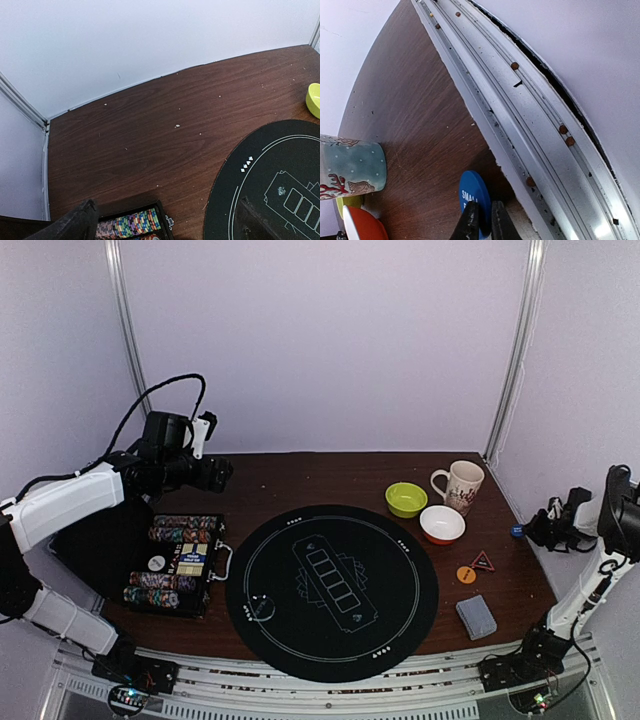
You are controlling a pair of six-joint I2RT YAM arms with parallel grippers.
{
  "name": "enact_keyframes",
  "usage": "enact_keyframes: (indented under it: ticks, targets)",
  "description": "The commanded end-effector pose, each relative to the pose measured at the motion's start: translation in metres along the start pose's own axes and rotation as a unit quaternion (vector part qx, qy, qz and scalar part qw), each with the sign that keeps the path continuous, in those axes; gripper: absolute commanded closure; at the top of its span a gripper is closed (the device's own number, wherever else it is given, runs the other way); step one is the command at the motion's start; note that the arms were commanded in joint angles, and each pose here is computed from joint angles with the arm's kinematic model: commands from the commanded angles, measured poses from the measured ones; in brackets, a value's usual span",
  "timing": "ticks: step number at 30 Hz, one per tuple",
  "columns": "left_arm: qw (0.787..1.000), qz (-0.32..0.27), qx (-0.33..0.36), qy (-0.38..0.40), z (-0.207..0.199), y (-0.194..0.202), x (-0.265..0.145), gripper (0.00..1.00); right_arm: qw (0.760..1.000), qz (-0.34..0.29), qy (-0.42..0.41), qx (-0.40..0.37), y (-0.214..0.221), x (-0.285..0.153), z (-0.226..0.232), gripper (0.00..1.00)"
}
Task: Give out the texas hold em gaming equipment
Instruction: Pick up the small blind button from the corner of the board, then place the small blind button in the small blind area.
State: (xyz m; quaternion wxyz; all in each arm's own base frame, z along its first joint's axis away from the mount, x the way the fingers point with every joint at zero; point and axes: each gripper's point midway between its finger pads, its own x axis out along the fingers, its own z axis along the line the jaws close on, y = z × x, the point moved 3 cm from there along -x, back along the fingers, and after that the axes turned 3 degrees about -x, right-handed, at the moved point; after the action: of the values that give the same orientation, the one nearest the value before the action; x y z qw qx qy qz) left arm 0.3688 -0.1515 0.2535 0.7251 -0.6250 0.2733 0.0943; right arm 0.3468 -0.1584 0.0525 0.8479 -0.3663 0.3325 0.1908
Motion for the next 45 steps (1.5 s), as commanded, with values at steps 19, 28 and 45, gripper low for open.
enact_keyframes:
  ticks: [19,28,45]
  targets:
    - [1.0,-0.031,0.002,0.002,0.0,-0.015,-0.005,0.02,0.994,-0.036,0.1,-0.027,-0.025,-0.041,0.017,1.0]
    - [0.999,-0.036,0.002,0.012,-0.003,-0.018,-0.008,0.02,0.983,-0.102,0.136,-0.075,-0.052,-0.081,0.067,1.0]
    - [0.998,-0.041,-0.002,0.048,-0.011,-0.018,-0.016,0.02,0.949,-0.245,-0.098,-0.172,-0.056,-0.177,0.284,1.0]
